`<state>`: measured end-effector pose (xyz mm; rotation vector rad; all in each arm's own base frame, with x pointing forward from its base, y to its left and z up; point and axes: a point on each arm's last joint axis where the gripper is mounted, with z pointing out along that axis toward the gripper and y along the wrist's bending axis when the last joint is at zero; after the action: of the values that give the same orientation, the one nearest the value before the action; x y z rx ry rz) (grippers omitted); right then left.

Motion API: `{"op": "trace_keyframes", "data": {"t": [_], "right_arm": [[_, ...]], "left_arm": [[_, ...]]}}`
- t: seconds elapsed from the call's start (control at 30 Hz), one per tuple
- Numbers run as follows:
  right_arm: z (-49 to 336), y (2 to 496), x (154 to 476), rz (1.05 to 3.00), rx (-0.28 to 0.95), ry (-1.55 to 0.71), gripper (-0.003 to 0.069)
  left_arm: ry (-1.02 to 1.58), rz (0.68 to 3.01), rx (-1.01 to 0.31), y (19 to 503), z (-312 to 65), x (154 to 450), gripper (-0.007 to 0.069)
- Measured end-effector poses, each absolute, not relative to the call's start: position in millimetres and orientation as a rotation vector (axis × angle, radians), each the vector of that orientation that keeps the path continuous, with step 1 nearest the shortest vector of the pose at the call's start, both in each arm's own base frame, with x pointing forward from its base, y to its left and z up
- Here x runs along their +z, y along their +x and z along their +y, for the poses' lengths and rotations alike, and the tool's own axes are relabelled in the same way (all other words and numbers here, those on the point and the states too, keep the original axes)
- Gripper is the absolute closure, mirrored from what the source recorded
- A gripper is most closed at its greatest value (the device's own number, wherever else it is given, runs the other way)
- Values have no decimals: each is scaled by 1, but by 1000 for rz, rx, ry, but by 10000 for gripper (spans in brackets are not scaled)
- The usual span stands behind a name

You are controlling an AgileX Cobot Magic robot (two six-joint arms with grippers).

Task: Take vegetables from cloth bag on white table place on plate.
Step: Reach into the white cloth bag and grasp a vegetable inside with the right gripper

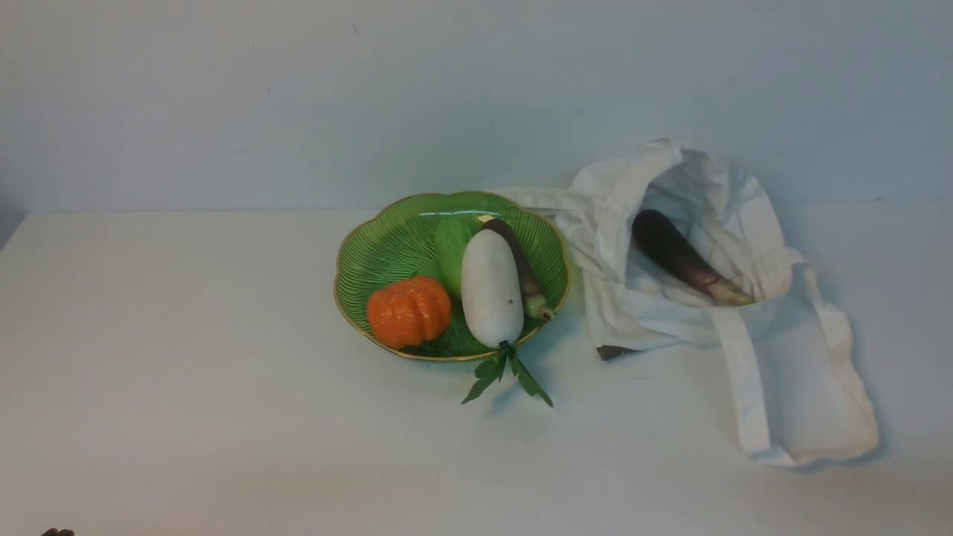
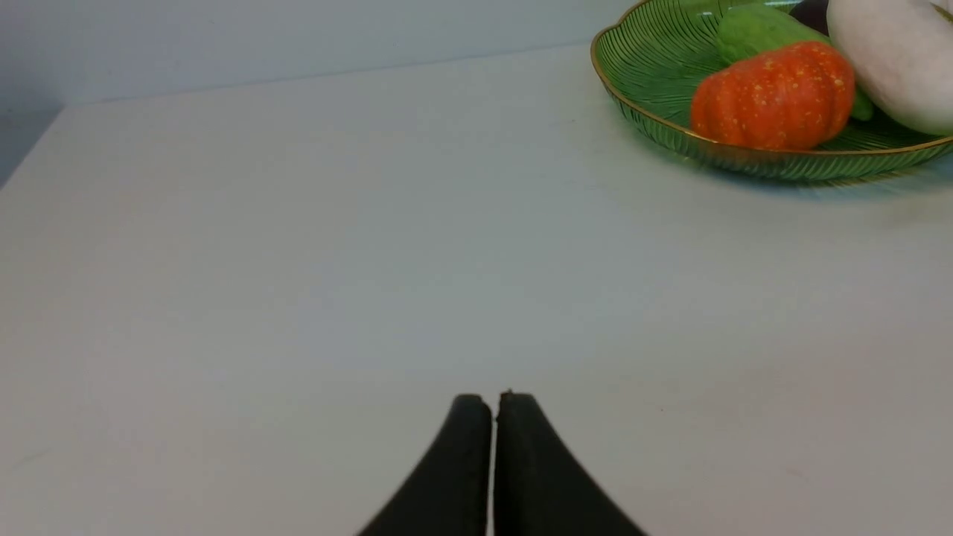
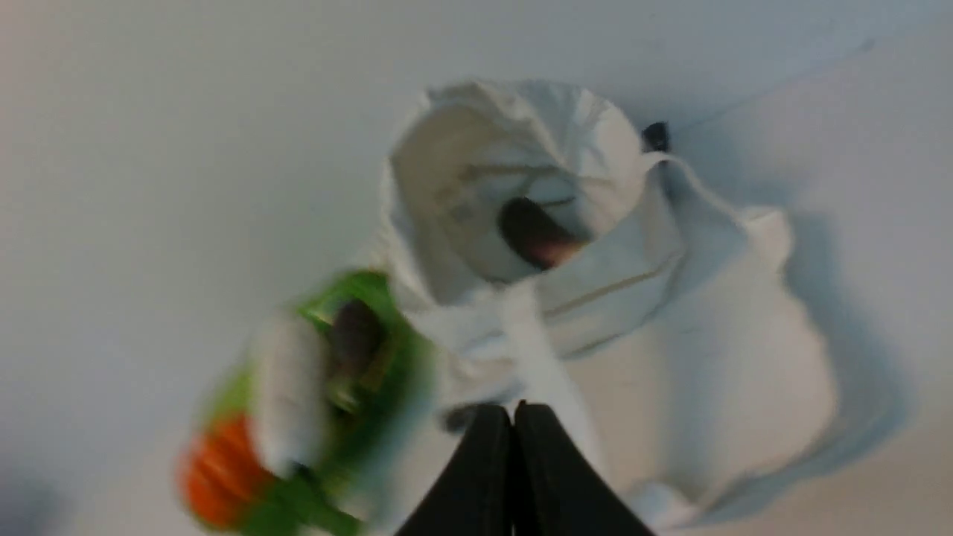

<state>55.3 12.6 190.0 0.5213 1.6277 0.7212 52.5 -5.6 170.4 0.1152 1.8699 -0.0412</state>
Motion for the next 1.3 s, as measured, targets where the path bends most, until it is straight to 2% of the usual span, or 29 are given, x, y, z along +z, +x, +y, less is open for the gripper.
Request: {"op": "trace_keyframes", "data": {"t": [0.03,0.1,0.2,0.3,0.43,0.53,0.57,0.63,0.77,0.87,1.1,1.3], "right_arm": [[13,55,193,1570,877,664,674],[14,55,195,1510,1018,791,674],[13,56,197,1456,1093,862,674],[12,56,198,1445,1091,865,674],[12,55,206,1443,1024,775,674],[9,47,248,1355,871,559,674],[9,46,251,1347,857,543,674],[7,39,283,1291,707,386,674],[10,49,306,1352,557,259,674],[13,64,305,1458,516,215,674],[29,134,276,1943,476,121,674],[38,196,271,2145,458,53,631]], "left_arm": [[115,1870,-41,53,-6,170,630],[115,1870,-41,53,-6,170,630],[115,1870,-41,53,-6,170,630],[115,1870,-41,53,-6,170,630],[115,1870,-41,53,-6,170,630],[115,1870,-41,53,-6,170,630],[115,1870,-41,53,-6,170,630],[115,1870,-41,53,-6,170,630],[115,1870,-41,53,-6,170,630],[115,1870,-41,53,-6,170,630],[115,1870,-41,53,-6,170,630],[115,1870,-41,53,-6,170,630]]}}
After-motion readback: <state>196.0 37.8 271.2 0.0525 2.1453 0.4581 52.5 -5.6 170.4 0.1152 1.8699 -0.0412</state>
